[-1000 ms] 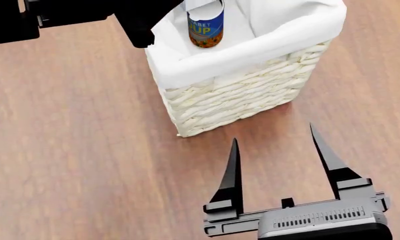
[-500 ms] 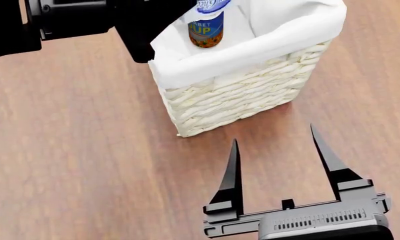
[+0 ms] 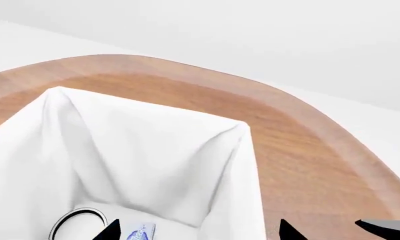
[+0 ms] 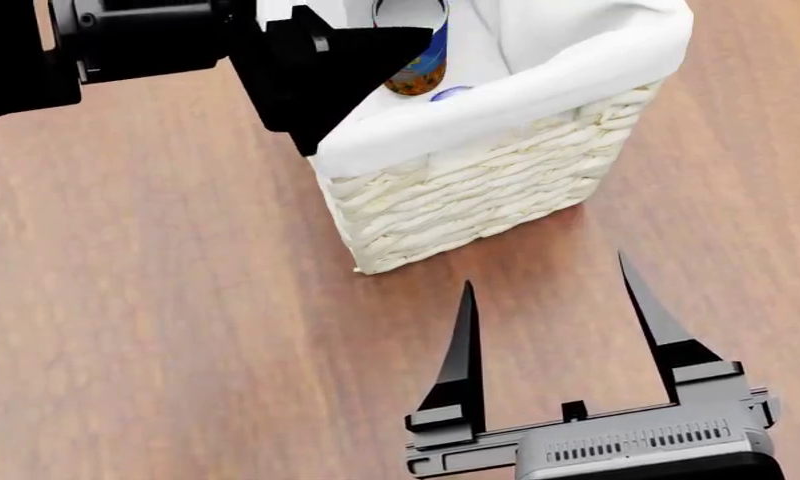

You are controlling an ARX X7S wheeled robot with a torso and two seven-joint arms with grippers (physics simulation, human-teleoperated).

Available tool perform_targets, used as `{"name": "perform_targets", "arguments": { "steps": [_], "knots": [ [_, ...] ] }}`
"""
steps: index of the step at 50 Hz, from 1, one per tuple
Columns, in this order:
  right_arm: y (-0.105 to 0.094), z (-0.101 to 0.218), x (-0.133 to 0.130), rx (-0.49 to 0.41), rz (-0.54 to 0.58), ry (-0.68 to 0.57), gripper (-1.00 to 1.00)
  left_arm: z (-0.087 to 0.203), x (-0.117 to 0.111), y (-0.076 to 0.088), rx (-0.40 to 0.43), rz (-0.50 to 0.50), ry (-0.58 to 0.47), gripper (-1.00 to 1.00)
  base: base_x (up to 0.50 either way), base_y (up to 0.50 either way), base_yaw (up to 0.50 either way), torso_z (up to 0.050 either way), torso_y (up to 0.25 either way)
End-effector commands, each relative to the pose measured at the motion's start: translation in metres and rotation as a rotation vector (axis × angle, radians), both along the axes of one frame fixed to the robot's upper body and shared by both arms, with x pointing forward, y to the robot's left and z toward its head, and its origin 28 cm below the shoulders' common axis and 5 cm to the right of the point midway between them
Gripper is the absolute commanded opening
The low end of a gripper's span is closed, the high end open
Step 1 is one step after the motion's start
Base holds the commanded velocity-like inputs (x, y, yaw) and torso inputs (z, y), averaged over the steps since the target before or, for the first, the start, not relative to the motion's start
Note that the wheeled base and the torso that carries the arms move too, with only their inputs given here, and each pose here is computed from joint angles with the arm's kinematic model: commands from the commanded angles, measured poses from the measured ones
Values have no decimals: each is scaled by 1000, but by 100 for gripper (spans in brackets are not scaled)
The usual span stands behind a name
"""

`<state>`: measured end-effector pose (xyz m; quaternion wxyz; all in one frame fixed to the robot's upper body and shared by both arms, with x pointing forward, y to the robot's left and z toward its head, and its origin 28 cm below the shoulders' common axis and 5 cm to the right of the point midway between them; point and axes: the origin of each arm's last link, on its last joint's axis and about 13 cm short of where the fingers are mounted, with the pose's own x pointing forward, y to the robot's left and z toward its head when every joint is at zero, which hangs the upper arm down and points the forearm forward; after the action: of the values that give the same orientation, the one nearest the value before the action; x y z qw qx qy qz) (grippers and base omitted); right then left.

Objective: Pick up the alphabet soup and the cream cheese box, and put them in the basket.

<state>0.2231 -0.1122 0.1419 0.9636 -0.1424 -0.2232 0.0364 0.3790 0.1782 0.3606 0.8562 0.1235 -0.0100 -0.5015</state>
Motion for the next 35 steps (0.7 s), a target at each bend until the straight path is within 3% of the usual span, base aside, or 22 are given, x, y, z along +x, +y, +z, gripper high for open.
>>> {"name": "perform_targets", "arguments": {
  "steps": [1,7,8,10,11,13,18,20,22,24,27,31,34,35],
  "knots": [
    [0,-1,0,0,1,2,100,0,-2,1,-24,12,-25,100,0,0,0,0,0],
    [1,-2,1,2,4,5,100,-12,-26,0,-73,17,-109,100,0,0,0,0,0],
    [1,-2,1,2,5,5,100,-18,-32,1,-66,80,-180,100,0,0,0,0,0],
    [1,-2,1,4,6,6,100,-23,-41,0,-143,74,-157,100,0,0,0,0,0],
    [2,-2,2,4,7,6,100,-32,-45,-1,-146,141,-209,100,0,0,0,0,0],
    [3,-1,1,3,9,5,100,-41,-54,-2,-204,94,-167,100,0,0,0,0,0],
    [3,-1,1,7,6,4,100,-62,-82,-4,-309,138,-228,100,0,0,0,0,0],
    [4,2,2,14,6,-3,100,-69,-93,-5,-336,189,-288,100,0,0,0,0,0],
    [4,5,2,13,9,-10,100,-73,-102,-5,-303,185,-292,100,0,0,0,0,0],
    [5,9,3,10,13,-23,100,-70,-118,-3,-342,177,-317,100,0,0,0,0,0],
    [6,11,4,6,17,-32,100,-80,-124,-3,-334,244,-357,100,0,0,0,0,0],
    [8,8,4,11,28,-26,100,-94,-123,-3,-375,293,-334,100,0,0,0,0,0],
    [9,9,4,9,32,-26,100,-102,-118,-6,-351,317,-416,100,0,0,0,0,0],
    [9,11,4,8,33,-29,100,-102,-119,-6,-378,310,-433,100,0,0,0,0,0]
  ]
}}
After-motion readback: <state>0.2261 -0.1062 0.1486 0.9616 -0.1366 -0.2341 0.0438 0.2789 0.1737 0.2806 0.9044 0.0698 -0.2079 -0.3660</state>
